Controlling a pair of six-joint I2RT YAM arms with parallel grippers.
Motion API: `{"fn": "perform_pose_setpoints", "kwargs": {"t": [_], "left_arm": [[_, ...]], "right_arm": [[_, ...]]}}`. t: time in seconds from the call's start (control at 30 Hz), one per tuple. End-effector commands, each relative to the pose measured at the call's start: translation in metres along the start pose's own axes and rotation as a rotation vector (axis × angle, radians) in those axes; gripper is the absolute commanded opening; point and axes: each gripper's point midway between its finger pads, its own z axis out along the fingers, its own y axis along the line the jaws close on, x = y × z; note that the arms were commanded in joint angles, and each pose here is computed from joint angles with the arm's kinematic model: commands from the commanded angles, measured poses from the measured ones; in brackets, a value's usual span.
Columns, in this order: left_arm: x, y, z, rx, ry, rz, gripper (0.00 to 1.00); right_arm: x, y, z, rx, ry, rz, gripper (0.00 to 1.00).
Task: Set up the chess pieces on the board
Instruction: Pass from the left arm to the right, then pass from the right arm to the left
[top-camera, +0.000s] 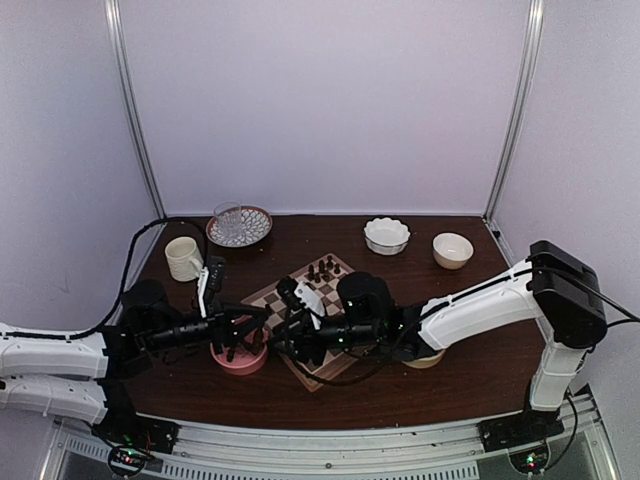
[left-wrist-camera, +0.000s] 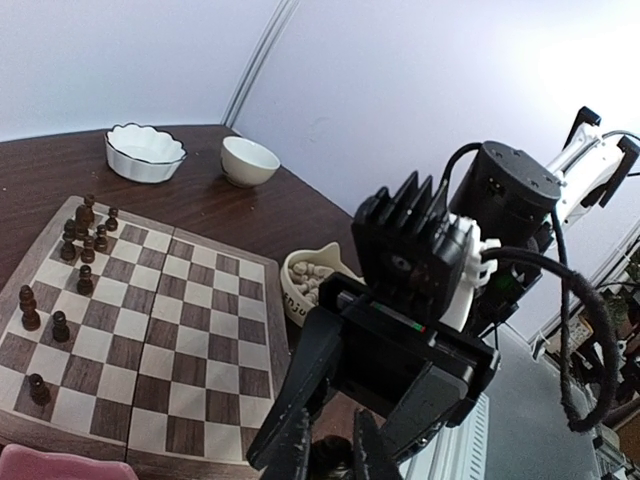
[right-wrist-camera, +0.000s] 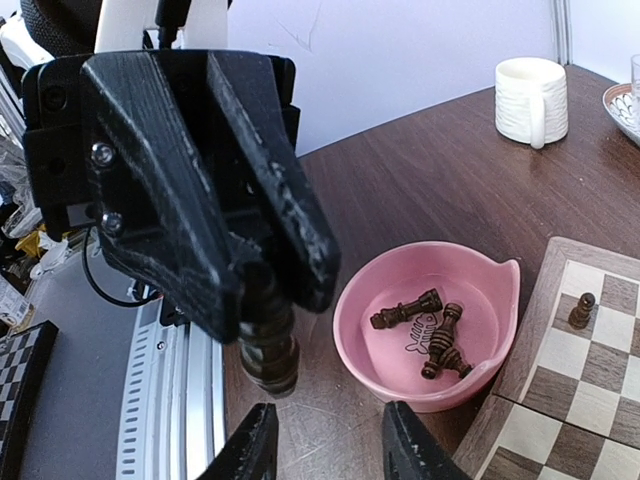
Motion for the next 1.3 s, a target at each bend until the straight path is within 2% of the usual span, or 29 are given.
{"fn": "perform_pose_setpoints", "kwargs": {"t": [0.0,0.33,0.53,0.57,0.67,0.7,0.73,0.8,0.93,1.1,1.27], "left_arm": [[-0.007,-0.023,0.007,0.115,-0.007,0.016,0.07],[-0.001,-0.032,0.014,0.154,0.022,0.027,0.07],[-0.001,-0.033,0.013,0.151,0.02,0.042,0.1],[0.0,-0.032,0.013,0.146,0.02,0.045,0.19],[-0.001,-0.026,0.012,0.11,0.014,0.042,0.53],[0.0,-0.022,0.011,0.091,0.012,0.039,0.62],[-0.002,-0.02,0.01,0.073,0.006,0.038,0.68],[-0.002,-0.015,0.007,0.043,-0.002,0.048,0.74],[-0.005,-0.015,0.0,0.029,-0.02,0.114,0.74],[0.001,-0.03,-0.006,0.11,-0.004,0.245,0.71],[0.006,-0.023,-0.001,0.087,0.018,0.261,0.64]], "right_arm": [[-0.021,0.012,-0.001,-0.062,-0.058,-0.02,0.38],[-0.024,0.022,0.0,-0.122,-0.058,-0.01,0.35],[-0.024,0.023,0.0,-0.127,-0.058,-0.006,0.14],[-0.023,0.023,0.0,-0.125,-0.057,-0.006,0.12],[-0.025,0.018,-0.003,-0.099,-0.064,-0.005,0.09],[-0.025,0.015,-0.004,-0.085,-0.065,-0.002,0.08],[-0.025,0.012,-0.005,-0.073,-0.069,0.0,0.08],[-0.027,0.007,-0.009,-0.054,-0.081,0.006,0.07],[-0.035,0.003,-0.021,-0.036,-0.113,0.013,0.08],[-0.046,0.009,-0.032,-0.042,-0.138,0.004,0.09],[-0.057,0.019,-0.041,-0.07,-0.16,-0.001,0.09]]}}
